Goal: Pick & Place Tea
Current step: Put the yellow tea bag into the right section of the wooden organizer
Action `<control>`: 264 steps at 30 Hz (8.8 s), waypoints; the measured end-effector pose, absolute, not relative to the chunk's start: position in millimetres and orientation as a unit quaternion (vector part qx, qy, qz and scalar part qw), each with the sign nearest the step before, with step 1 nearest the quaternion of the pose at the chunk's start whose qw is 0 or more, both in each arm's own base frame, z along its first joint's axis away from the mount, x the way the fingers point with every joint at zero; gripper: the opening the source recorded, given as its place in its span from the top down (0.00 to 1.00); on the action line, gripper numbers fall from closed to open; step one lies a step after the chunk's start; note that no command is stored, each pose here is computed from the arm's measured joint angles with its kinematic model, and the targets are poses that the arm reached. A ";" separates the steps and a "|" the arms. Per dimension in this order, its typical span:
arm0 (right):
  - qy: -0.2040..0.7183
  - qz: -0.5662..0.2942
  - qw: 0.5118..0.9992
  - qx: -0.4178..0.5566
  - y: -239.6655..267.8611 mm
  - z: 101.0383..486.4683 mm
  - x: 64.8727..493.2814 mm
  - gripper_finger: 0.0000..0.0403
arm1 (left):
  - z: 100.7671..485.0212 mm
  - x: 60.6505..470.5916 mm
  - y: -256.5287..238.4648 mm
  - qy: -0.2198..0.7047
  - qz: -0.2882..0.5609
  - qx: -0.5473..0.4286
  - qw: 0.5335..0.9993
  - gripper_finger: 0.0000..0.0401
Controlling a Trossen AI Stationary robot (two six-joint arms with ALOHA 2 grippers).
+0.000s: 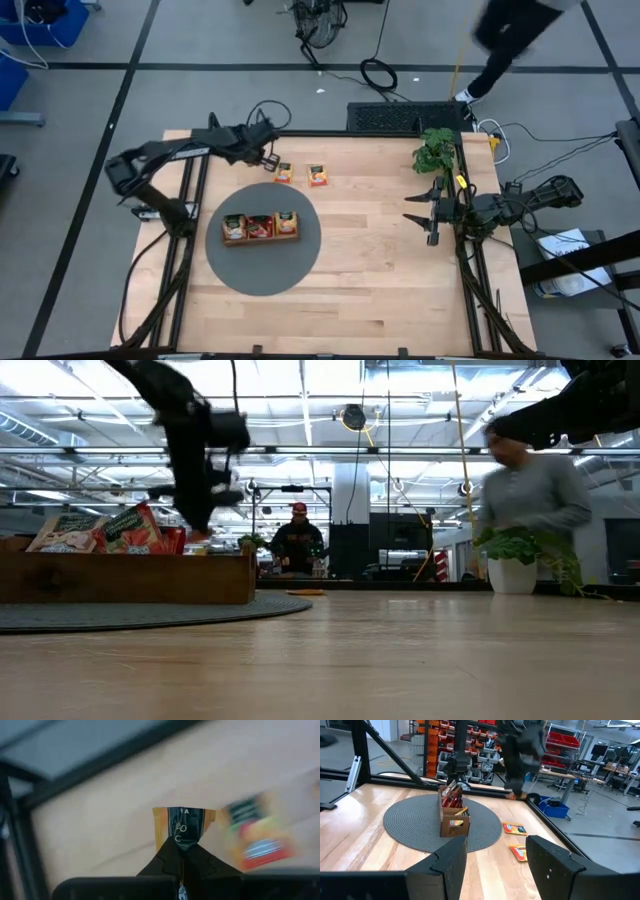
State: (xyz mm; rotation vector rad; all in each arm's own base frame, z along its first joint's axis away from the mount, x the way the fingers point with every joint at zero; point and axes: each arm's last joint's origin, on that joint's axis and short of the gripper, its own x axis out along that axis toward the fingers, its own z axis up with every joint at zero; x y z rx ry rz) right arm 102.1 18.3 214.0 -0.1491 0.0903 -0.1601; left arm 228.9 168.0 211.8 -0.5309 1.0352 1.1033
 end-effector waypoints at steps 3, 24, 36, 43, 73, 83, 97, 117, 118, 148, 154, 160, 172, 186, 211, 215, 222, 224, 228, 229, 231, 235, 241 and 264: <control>0.045 -0.080 0.993 -0.074 18.3 213.9 102.1 0.54 | 230.9 240.3 140.2 0.415 0.497 -0.213 0.732 0.99; 0.045 -0.080 0.993 -0.074 18.3 214.1 102.1 0.54 | 188.7 285.9 -37.2 0.259 0.434 -0.146 0.851 0.99; 0.038 -0.080 0.994 -0.071 18.6 215.4 102.9 0.54 | 162.6 305.8 -55.5 0.301 0.433 -0.129 0.840 0.99; 0.038 -0.080 0.994 -0.071 18.6 215.4 102.9 0.54 | 175.5 301.1 -65.1 0.316 0.453 -0.133 0.823 0.99; 0.038 -0.080 0.993 -0.072 18.6 215.4 103.0 0.54 | 149.2 305.2 -59.6 0.427 0.420 -0.185 0.779 0.44; 0.038 -0.080 0.993 -0.072 18.6 215.3 103.0 0.54 | 188.7 294.2 -56.9 0.367 0.419 -0.185 0.810 0.42; 0.038 -0.080 0.993 -0.072 18.6 215.4 103.0 0.54 | 189.1 297.5 -45.5 0.483 0.291 -0.206 0.800 0.59; 0.038 -0.080 0.993 -0.071 18.6 215.4 103.0 0.54 | 189.6 299.2 -34.1 0.536 0.194 -0.162 0.805 0.99; 0.038 -0.080 0.993 -0.071 18.6 215.4 103.0 0.54 | 189.7 299.4 -34.4 0.537 0.188 -0.163 0.806 0.99; 0.040 -0.080 0.993 -0.072 18.8 215.2 103.4 0.54 | 193.8 297.1 -21.3 0.517 0.246 -0.137 0.808 0.98; 0.040 -0.080 0.993 -0.072 18.8 215.2 103.3 0.54 | 199.1 291.5 -19.7 0.527 0.241 -0.125 0.805 0.98; 0.040 -0.080 0.993 -0.073 18.8 215.1 103.6 0.54 | 205.9 276.7 6.5 0.501 0.389 -0.084 0.769 0.98; 0.041 -0.080 0.993 -0.072 18.8 214.9 103.6 0.54 | 201.1 268.1 124.7 0.481 0.384 -0.261 0.744 0.54; 0.041 -0.080 0.993 -0.073 18.8 214.8 103.6 0.54 | 139.5 271.8 179.2 0.517 0.364 -0.385 0.672 0.18; 0.041 -0.080 0.993 -0.073 18.9 214.6 103.6 0.54 | 119.3 317.1 194.1 0.590 0.349 -0.295 0.666 0.27; 0.041 -0.080 0.993 -0.073 18.8 214.6 103.6 0.54 | 119.0 315.7 195.4 0.590 0.335 -0.314 0.665 0.39; 0.041 -0.080 0.993 -0.073 18.8 214.6 103.6 0.54 | 118.9 313.2 197.2 0.601 0.309 -0.309 0.669 0.83; 0.041 -0.080 0.993 -0.073 18.8 214.7 103.6 0.54 | 118.9 313.8 197.1 0.604 0.297 -0.300 0.676 0.95; 0.041 -0.080 0.993 -0.073 18.9 214.6 103.6 0.54 | 121.4 314.5 198.3 0.612 0.281 -0.275 0.686 0.98; 0.041 -0.080 0.993 -0.073 18.8 214.6 103.6 0.54 | 125.1 313.9 198.1 0.612 0.283 -0.272 0.687 0.98; 0.041 -0.080 0.993 -0.073 18.8 214.7 103.6 0.54 | 134.7 314.1 195.4 0.606 0.297 -0.253 0.694 0.99; 0.041 -0.080 0.993 -0.073 18.8 214.7 103.6 0.54 | 170.5 312.4 174.9 0.587 0.344 -0.197 0.706 0.99; 0.041 -0.080 0.993 -0.073 18.9 214.6 103.6 0.54 | 229.2 312.5 105.6 0.495 0.383 -0.121 0.771 0.99; 0.041 -0.080 0.993 -0.073 18.8 214.7 103.6 0.54 | 184.2 281.7 -86.1 0.128 0.447 -0.112 0.878 0.99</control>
